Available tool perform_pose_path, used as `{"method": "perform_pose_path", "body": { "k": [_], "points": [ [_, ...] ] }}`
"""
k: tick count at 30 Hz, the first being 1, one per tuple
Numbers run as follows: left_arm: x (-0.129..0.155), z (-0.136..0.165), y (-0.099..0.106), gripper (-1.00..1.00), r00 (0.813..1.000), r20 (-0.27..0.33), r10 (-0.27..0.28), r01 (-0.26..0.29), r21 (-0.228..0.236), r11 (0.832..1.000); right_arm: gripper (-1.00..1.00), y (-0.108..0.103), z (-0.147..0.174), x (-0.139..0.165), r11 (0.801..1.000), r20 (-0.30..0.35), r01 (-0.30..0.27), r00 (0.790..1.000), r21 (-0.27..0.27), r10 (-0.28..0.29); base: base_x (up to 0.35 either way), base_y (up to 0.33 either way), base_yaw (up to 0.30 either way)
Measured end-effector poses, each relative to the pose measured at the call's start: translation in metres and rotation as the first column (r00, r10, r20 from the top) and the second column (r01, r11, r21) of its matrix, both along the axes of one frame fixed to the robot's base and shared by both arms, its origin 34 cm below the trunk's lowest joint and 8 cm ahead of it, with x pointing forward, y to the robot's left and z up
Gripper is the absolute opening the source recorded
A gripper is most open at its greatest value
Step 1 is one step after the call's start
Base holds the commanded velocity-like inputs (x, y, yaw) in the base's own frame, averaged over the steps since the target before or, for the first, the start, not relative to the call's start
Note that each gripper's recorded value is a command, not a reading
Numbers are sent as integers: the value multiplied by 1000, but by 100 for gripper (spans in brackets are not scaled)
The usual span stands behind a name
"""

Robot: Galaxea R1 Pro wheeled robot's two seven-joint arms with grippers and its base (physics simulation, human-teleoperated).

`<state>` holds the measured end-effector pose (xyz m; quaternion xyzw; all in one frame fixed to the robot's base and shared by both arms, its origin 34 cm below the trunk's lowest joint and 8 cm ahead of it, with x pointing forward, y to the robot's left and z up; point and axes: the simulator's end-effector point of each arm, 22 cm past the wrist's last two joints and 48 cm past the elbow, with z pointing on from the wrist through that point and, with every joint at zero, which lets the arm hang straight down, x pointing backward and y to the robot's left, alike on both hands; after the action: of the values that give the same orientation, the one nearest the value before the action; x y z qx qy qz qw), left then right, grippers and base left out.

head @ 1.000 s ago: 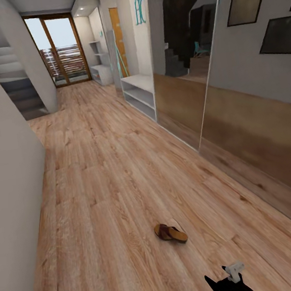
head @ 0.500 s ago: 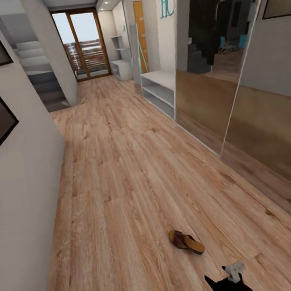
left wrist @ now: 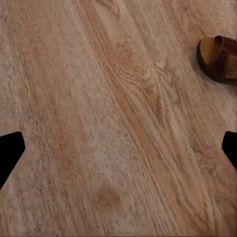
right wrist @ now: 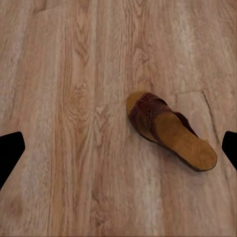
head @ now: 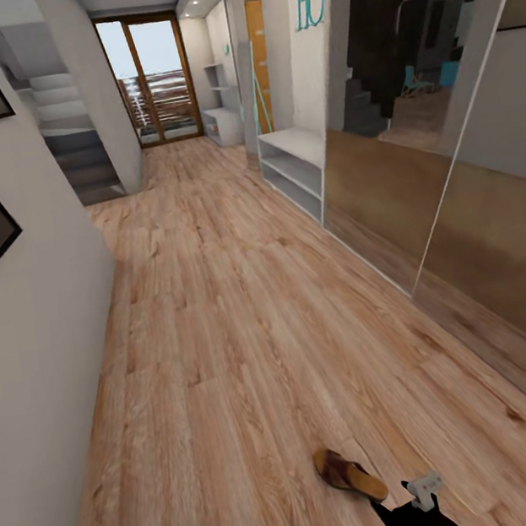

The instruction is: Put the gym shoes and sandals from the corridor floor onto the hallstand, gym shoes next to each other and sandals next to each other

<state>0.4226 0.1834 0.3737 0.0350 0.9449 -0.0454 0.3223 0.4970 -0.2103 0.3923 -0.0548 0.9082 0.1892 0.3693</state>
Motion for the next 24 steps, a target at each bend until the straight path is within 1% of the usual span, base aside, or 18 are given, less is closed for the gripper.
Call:
{"method": "perform_pose_path", "body": {
  "k": [10,13,17,24],
  "points": [
    [0,0,0,100,1000,0,0,0,1,1000,100,0,0,0,1000,0,0,1000,0,0,331,0,2],
    [0,0,0,100,1000,0,1,-1,1,1000,100,0,0,0,1000,0,0,1000,0,0,331,0,67],
    [0,0,0,100,1000,0,1,-1,0,1000,100,0,0,0,1000,0,0,1000,0,0,331,-1,149],
    [0,0,-1,100,1000,0,0,0,-1,1000,100,0,0,0,1000,0,0,1000,0,0,302,-49,246]
  ]
}}
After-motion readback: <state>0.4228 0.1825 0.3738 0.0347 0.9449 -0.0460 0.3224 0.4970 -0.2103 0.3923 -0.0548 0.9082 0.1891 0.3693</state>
